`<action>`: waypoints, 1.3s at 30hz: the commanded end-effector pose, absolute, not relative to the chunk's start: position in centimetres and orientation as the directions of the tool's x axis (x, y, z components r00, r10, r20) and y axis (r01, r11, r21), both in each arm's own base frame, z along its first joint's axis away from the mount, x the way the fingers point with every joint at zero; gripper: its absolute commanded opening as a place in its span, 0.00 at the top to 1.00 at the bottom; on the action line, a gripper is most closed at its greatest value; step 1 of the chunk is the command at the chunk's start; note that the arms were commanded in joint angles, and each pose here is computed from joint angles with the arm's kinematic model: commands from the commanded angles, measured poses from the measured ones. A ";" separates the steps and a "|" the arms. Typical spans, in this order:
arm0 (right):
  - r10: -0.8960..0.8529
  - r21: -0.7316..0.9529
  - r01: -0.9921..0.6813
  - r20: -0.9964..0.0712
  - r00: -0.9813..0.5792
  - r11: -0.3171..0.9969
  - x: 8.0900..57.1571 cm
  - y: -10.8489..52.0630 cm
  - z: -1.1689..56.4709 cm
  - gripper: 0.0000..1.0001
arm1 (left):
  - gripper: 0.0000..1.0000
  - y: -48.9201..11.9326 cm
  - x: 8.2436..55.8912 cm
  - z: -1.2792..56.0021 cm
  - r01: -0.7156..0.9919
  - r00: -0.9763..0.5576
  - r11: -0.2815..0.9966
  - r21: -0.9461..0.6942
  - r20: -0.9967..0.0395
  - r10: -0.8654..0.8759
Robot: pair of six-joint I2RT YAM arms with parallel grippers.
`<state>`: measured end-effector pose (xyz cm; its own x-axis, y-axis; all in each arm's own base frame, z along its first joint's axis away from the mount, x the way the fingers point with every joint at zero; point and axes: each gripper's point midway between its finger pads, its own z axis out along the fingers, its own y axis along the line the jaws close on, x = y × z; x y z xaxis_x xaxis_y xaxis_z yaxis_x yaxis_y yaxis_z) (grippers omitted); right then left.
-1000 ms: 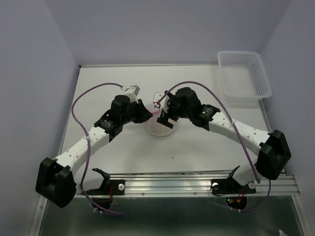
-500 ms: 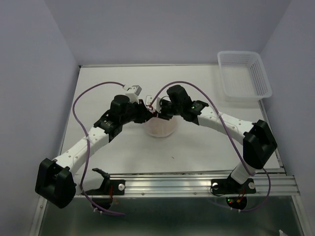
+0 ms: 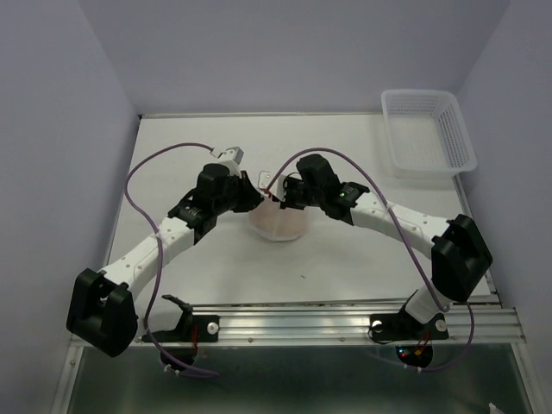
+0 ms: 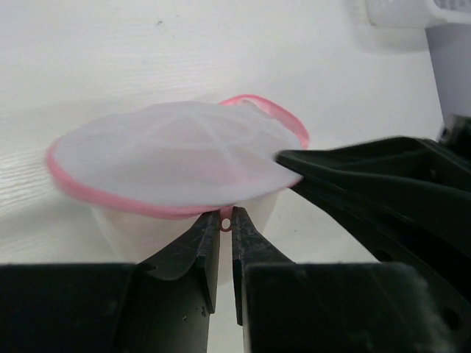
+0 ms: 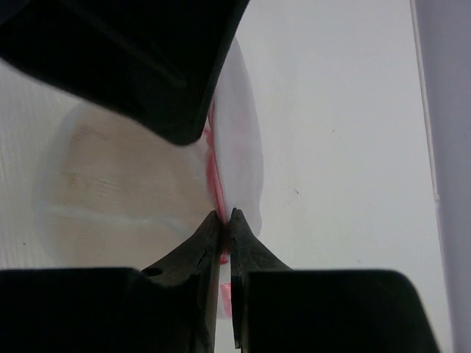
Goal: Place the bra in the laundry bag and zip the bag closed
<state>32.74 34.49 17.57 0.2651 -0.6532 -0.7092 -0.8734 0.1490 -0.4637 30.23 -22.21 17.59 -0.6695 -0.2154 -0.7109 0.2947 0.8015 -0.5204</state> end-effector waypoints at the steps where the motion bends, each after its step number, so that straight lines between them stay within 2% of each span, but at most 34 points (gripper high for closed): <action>1: -0.613 -0.553 -0.798 -0.723 0.319 0.237 32.9 32.9 21.9 0.96 | 1.00 -18.0 33.2 17.7 0.114 -0.610 0.851 -0.513 -0.712 -0.348; 9: -0.577 -0.548 -0.775 -0.759 0.303 0.314 31.2 30.8 23.2 0.97 | 1.00 -13.6 34.2 14.1 -0.016 -0.603 0.862 -0.506 -0.683 -0.412; 12: -0.562 -0.528 -0.774 -0.779 0.277 0.350 30.6 30.0 23.0 0.96 | 1.00 -13.3 34.6 13.6 -0.026 -0.601 0.865 -0.501 -0.683 -0.415; 15: -0.556 -0.506 -0.779 -0.793 0.251 0.370 30.2 29.5 22.4 0.90 | 1.00 -14.8 34.8 15.5 0.055 -0.599 0.834 -0.549 -0.686 -0.412; 17: -0.549 -0.492 -0.783 -0.802 0.237 0.380 30.2 29.6 22.4 0.70 | 1.00 -15.5 34.7 16.5 0.096 -0.595 0.819 -0.566 -0.692 -0.409; 19: -0.532 -0.466 -0.797 -0.817 0.221 0.384 30.0 29.9 22.4 0.25 | 1.00 -16.2 34.4 18.2 0.148 -0.578 0.804 -0.576 -0.710 -0.402; 25: -0.464 -0.377 -0.857 -0.865 0.191 0.350 29.6 32.5 23.7 0.02 | 1.00 -19.1 32.2 21.8 0.251 -0.557 0.760 -0.600 -0.731 -0.393; 29: -0.408 -0.329 -0.893 -0.893 0.189 0.306 29.1 34.3 25.6 0.00 | 1.00 -20.7 30.9 23.2 0.290 -0.554 0.734 -0.614 -0.733 -0.394; 32: -0.381 -0.285 -0.913 -0.910 0.162 0.292 28.7 36.0 25.9 0.00 | 1.00 -20.4 30.5 23.4 0.244 -0.555 0.745 -0.621 -0.719 -0.418; 35: -0.377 -0.244 -0.892 -0.922 0.091 0.381 29.4 37.2 26.5 0.00 | 1.00 -20.0 30.2 23.4 0.196 -0.560 0.737 -0.647 -0.691 -0.458; 36: -0.377 -0.222 -0.860 -0.926 0.037 0.460 30.1 37.3 26.6 0.00 | 1.00 -19.8 30.0 23.5 0.162 -0.563 0.725 -0.669 -0.666 -0.489; 39: -0.381 -0.200 -0.821 -0.924 -0.023 0.534 30.3 36.9 26.3 0.00 | 1.00 -19.0 30.1 22.8 0.073 -0.557 0.727 -0.682 -0.633 -0.538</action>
<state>29.63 36.98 24.55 0.0667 -0.4257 -0.9024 -0.8840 0.3942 -0.2513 29.53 -19.96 20.12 -0.6235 -0.4283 -0.6540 0.1513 0.7546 -0.6385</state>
